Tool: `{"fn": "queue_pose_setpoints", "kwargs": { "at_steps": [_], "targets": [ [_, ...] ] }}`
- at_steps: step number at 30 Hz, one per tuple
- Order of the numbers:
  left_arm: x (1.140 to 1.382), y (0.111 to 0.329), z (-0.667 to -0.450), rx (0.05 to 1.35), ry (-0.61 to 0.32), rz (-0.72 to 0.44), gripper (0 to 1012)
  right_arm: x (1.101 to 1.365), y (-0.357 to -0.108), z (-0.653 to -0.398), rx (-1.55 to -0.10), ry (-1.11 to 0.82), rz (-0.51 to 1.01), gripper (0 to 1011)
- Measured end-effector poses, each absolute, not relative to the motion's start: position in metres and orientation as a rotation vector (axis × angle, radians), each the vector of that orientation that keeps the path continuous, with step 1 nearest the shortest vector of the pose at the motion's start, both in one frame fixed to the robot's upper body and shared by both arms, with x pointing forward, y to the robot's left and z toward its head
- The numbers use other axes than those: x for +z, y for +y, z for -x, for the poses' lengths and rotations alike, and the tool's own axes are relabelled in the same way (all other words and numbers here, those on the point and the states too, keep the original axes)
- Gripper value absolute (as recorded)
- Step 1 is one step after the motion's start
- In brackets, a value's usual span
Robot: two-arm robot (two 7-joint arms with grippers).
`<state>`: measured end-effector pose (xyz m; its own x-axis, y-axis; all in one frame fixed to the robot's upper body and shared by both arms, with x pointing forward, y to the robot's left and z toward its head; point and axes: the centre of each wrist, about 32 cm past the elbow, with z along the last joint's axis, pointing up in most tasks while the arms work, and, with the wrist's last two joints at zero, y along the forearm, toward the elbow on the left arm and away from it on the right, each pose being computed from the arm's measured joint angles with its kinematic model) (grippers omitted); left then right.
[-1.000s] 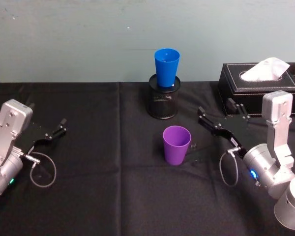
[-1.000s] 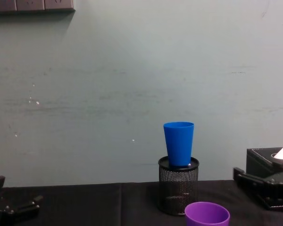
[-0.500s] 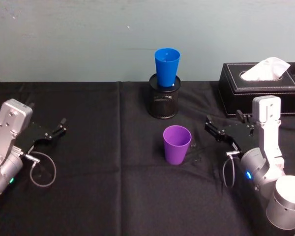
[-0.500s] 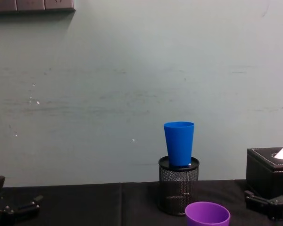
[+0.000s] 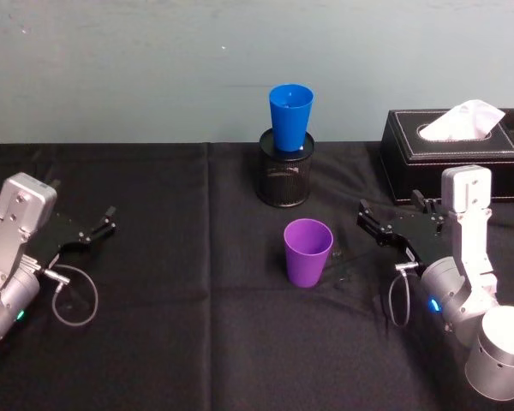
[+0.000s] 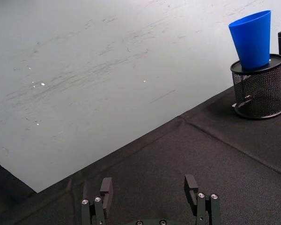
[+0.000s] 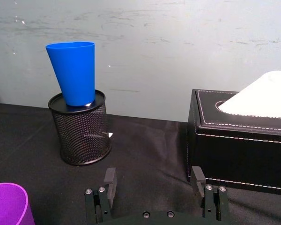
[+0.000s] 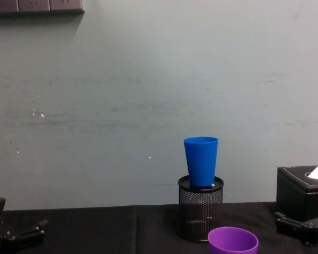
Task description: Pick up one cup with a gripper and tap it against the other cup.
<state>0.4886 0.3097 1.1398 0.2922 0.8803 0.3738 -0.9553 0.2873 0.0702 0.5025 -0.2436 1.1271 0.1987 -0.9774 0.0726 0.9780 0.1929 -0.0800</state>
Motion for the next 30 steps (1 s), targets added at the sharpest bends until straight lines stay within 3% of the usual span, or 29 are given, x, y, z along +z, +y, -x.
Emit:
{"fn": "queue_pose_setpoints", "kwargs": {
  "at_steps": [30],
  "targets": [
    [1.1398,0.3097,-0.4886,1.248,-0.285,-0.305,1000,1.1277,-0.2441,-0.502,-1.37,-0.007,0.113,1003]
  ]
}}
